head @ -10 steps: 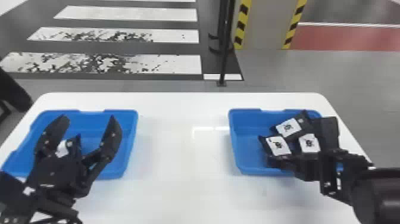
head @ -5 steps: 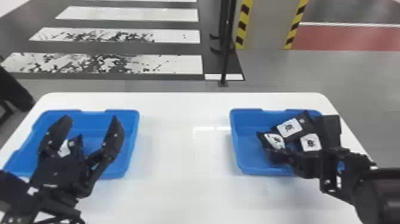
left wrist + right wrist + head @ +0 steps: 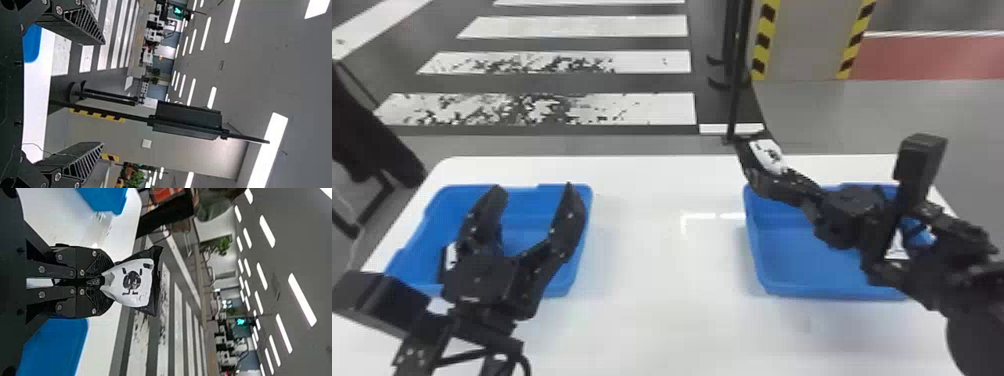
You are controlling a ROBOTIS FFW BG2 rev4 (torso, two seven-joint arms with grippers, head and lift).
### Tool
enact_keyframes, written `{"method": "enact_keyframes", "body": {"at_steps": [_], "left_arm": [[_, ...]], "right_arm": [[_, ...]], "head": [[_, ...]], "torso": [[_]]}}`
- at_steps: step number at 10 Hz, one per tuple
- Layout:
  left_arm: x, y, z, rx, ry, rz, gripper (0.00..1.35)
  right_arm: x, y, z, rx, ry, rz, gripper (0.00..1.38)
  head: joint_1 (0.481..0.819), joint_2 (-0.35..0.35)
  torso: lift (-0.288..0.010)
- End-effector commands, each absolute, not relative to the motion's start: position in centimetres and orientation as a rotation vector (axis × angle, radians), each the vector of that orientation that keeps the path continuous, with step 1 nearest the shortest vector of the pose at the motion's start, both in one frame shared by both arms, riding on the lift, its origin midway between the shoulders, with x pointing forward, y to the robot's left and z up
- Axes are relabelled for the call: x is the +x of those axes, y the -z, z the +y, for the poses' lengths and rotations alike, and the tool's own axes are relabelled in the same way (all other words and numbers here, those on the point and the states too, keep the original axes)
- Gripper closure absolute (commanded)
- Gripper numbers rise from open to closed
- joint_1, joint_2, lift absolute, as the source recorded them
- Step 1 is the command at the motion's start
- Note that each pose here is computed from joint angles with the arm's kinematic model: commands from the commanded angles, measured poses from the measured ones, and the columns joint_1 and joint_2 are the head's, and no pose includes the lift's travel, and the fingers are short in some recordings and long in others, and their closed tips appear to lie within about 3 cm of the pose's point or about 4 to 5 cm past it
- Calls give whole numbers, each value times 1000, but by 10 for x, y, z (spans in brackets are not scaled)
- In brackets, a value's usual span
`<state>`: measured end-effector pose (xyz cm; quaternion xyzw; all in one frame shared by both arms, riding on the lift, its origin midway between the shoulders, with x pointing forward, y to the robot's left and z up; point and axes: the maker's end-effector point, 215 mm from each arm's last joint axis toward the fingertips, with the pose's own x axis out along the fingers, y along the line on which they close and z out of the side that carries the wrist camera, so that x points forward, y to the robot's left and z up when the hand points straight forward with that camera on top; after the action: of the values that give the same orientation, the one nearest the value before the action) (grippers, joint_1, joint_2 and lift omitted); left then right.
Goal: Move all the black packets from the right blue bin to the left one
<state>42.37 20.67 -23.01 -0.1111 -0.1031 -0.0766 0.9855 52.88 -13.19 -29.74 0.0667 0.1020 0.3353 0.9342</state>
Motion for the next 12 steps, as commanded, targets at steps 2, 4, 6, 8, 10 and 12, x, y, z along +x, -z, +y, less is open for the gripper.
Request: {"method": "enact_keyframes", "body": {"at_steps": [2,4,6,8,10,12], "left_arm": [[423,210,166,-381,258,-218,145],[423,219,138,-404,323,-170,145],[426,226,143,-355,310,-150,145],[428,228,147,-319,299,-152,145],[428,227,150,-320,294,-156,145],[428,222,152,-308,289,-175,145]], "right_arm": [[506,280,-39,205,-911,183,1107],[487,275,3,243,-1007,180,1107],[467,264,35,273,-1084,165,1107],[451,263,55,283,-1137,172,1107],[437,266,71,306,-1177,186,1107],[424,264,86,323,-1220,191,1107]], "head": [[695,118],[692,150],[695,179],[695,217],[695,255],[695,279]], "torso": [[-168],[-168],[-168],[-168],[-168],[-168]]}}
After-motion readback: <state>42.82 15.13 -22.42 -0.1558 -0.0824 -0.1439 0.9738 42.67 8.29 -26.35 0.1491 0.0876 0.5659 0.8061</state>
